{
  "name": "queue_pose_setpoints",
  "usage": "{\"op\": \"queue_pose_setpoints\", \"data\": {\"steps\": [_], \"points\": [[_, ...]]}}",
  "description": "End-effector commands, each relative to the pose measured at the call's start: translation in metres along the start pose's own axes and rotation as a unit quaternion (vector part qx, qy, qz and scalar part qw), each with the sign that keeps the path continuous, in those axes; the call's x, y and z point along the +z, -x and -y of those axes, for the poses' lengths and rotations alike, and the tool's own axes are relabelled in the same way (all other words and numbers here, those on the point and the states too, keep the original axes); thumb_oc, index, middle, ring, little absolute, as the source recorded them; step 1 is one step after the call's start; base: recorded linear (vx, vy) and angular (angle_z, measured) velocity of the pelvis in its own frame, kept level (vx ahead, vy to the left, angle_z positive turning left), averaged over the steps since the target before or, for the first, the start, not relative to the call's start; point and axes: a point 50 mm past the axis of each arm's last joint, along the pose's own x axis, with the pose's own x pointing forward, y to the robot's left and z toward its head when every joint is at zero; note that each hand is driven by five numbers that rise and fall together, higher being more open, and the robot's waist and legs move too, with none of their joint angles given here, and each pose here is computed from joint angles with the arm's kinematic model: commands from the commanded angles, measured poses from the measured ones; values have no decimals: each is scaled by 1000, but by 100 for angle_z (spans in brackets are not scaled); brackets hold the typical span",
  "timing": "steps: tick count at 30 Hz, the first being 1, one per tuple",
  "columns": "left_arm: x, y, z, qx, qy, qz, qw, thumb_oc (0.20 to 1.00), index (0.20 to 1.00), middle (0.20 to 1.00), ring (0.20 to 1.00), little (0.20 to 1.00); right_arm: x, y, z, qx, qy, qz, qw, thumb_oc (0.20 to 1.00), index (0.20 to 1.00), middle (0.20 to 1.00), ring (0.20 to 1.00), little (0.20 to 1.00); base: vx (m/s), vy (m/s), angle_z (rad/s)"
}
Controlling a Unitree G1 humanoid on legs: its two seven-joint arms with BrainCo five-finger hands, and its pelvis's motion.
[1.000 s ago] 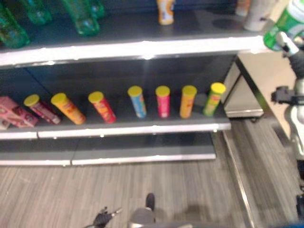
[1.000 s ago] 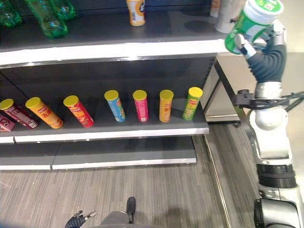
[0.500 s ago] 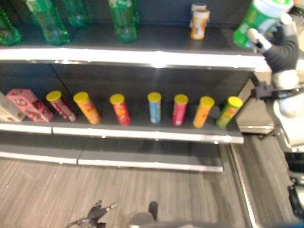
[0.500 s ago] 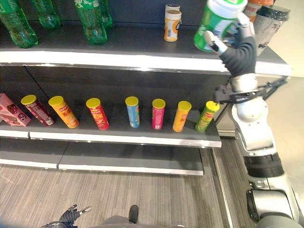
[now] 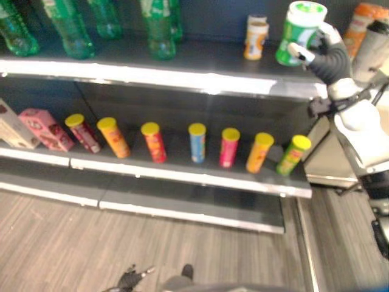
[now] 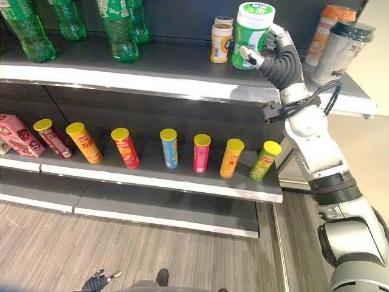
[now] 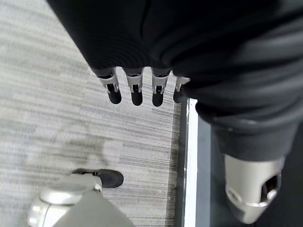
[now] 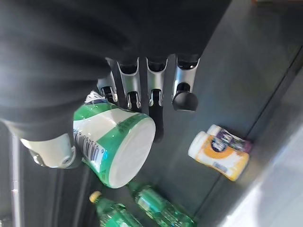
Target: Put the goods on the table back onto the shelves and tidy them up.
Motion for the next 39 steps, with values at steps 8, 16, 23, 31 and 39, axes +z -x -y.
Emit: {"op": "queue_pose_setpoints", "data": {"steps": [8, 16, 23, 31, 39], "points": [[6, -4, -11, 23, 12, -3, 1000, 1000, 1000, 1000, 1000, 1000, 19, -30, -2, 0, 2, 29, 1000, 200, 200, 200, 200, 200, 4, -3, 0], [8, -4, -8, 22, 17, 0, 1000, 1000, 1000, 1000, 1000, 1000, 24, -16, -8, 0, -6, 52, 999, 200, 200, 200, 200, 200, 22, 29, 8], [6, -4, -7, 24, 20, -7, 999, 1000, 1000, 1000, 1000, 1000, 17, 3, -13, -6, -14, 54, 998, 200, 200, 200, 200, 200, 14, 41, 5], [4, -4, -9, 30, 7, -10, 999, 1000, 1000, 1000, 1000, 1000, 12, 10, -18, -1, -4, 45, 999, 200, 200, 200, 200, 200, -7, 24, -2], [7, -3, -11, 31, 5, -2, 1000, 1000, 1000, 1000, 1000, 1000, 8, -1, -19, -4, 8, 30, 1000, 200, 200, 200, 200, 200, 4, 16, -3]]}}
